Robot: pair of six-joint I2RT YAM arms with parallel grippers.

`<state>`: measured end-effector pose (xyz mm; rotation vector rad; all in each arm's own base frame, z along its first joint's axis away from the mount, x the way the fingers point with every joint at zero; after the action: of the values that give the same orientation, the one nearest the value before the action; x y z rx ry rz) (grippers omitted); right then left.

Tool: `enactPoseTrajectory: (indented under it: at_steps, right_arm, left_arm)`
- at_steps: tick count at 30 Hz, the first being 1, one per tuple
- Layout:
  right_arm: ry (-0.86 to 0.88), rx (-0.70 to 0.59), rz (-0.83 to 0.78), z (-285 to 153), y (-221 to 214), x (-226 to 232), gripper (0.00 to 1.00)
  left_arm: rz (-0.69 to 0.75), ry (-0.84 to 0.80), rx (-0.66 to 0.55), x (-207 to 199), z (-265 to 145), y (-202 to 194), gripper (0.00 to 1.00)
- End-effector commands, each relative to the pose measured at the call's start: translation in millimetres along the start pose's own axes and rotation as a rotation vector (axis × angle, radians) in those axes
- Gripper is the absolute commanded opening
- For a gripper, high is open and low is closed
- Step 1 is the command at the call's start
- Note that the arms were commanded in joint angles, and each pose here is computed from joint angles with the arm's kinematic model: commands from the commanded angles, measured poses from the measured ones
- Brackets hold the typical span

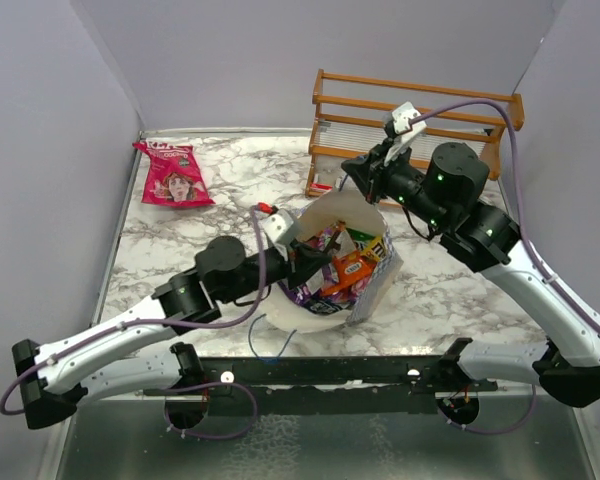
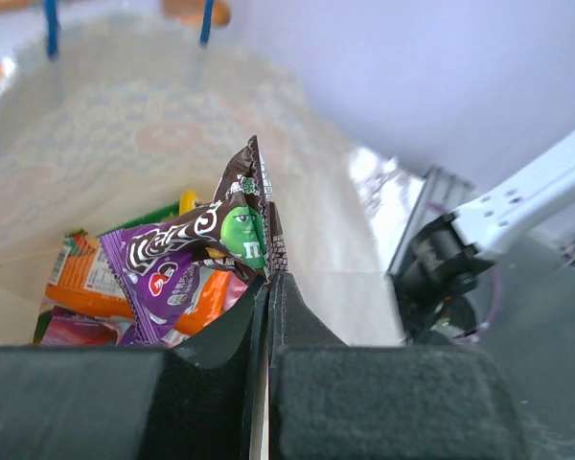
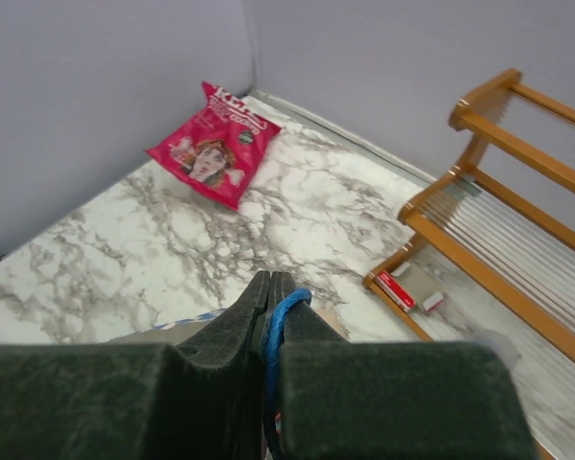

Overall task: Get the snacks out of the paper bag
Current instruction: Take out the snack from the paper bag, then adjust the paper bag at the center of the board, then place the snack at the center of the board.

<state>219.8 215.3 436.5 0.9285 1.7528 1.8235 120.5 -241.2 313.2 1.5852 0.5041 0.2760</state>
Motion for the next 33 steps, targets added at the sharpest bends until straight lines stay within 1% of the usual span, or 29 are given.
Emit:
enactPoseTrajectory:
  at_steps: [1,4,6,9,11,13,15,22,25,30,33]
  right_arm:
    - [-0.166,-0.196,-0.014,-36,44,-13,0.02]
    - [-0.206,-0.232,-0.041,-53,54,-17,0.02]
    - [-0.242,-0.253,-0.057,-64,63,-20,0.02]
    - [-0.288,-0.284,-0.085,-77,73,-24,0.02]
    - [-0.287,-0.305,-0.102,-82,78,-24,0.02]
    - [-0.278,-0.306,-0.123,-82,84,-23,0.02]
    - [-0.268,-0.290,-0.153,-77,88,-22,0.02]
    - [-0.234,-0.256,-0.291,-53,89,-21,0.02]
    - [-0.183,-0.231,-0.386,-50,87,-19,0.02]
    - [-0.262,-0.205,-0.472,-54,87,-29,0.02]
    - [-0.282,-0.204,-0.481,-58,93,-30,0.02]
  left_arm:
    - [-0.007,-0.094,-0.142,-15,-33,50,0.00]
    - [0.003,-0.019,-0.158,-9,-44,67,0.00]
    - [0.000,0.066,-0.165,-2,-49,77,0.00]
    - [-0.021,0.234,-0.201,13,-57,89,0.00]
    - [-0.056,0.368,-0.213,24,-62,92,0.00]
    - [-0.107,0.528,-0.205,37,-66,90,0.00]
    - [-0.120,0.611,-0.180,44,-66,85,0.00]
    - [-0.116,0.631,-0.114,46,-55,74,0.00]
    - [-0.112,0.638,-0.086,47,-50,71,0.00]
    - [-0.116,0.638,-0.079,51,-47,73,0.00]
    - [-0.124,0.646,-0.089,52,-49,77,0.00]
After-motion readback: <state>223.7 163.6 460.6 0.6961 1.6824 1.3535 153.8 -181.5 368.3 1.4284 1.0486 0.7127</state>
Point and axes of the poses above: each gripper's point midway between its finger pads, its own z axis out along the fingers, its own x axis along the line the jaws close on, y = z × x, the point moved 8 cm from there along -z, back along the fingers, and after that the axes turned 8 degrees about z, right-handed, at the moved point
